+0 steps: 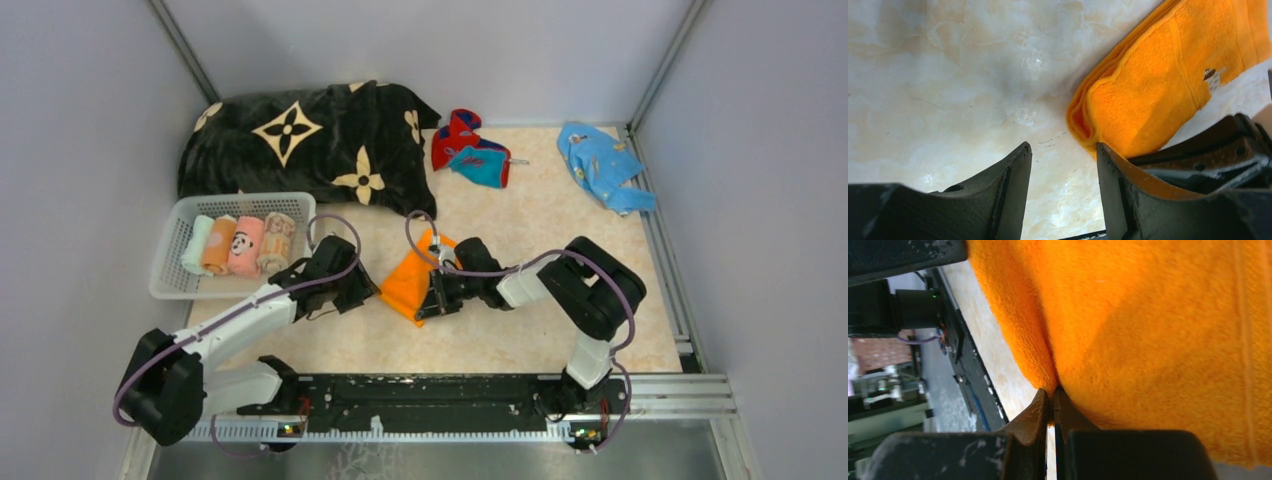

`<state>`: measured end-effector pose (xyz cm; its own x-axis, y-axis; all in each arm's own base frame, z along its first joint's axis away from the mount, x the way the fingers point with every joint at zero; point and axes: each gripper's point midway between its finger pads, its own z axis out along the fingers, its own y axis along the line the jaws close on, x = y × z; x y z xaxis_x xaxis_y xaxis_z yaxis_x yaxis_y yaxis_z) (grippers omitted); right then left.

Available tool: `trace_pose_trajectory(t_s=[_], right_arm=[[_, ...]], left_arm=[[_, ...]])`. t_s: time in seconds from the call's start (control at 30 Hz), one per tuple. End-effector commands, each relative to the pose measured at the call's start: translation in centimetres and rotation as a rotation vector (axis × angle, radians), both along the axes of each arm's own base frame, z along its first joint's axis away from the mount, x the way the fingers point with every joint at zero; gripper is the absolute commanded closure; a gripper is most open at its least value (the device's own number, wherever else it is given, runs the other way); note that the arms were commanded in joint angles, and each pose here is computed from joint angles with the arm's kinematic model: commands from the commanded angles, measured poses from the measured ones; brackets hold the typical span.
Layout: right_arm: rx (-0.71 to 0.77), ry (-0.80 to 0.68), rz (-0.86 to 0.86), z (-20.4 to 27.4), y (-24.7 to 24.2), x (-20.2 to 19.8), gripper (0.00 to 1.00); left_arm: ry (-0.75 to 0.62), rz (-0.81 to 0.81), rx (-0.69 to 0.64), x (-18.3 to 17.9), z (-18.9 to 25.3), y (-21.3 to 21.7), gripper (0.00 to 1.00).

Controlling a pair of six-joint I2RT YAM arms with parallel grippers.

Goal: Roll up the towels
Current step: Roll the towel at the center of the board.

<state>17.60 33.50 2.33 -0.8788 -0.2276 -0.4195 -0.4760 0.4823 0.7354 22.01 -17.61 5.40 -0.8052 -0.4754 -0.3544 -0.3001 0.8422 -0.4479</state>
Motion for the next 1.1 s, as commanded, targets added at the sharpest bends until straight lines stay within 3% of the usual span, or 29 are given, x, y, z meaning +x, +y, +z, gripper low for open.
trace_pose_trajectory(t_s=[0.0, 0.37, 0.77, 0.93, 1.07], right_arm=[[0.133, 0.102, -0.025, 1.0, -0.1, 0.7, 1.0], [0.119, 0.205, -0.056, -0.6, -0.5, 1.2, 1.0], [0.103, 0.173, -0.032, 0.5, -0.2, 1.9, 1.0], [0.06, 0.128, -0.034, 1.5, -0.6, 2.3, 0.83], [-0.018, 0.005, -0.046, 3.0, -1.4, 3.5, 0.69]], left_arm=[[-0.042, -0.056, -0.007, -0.9, 0.1, 0.5, 0.42], [-0.051, -0.156, -0.14, -1.8, -0.9, -1.9, 0.39], [-0.017, -0.082, -0.09, 0.6, -3.5, -2.4, 0.41], [0.048, -0.029, -0.072, -0.1, -4.9, -1.8, 0.41], [0.091, 0.013, -0.048, -0.9, -5.9, -0.9, 0.41]])
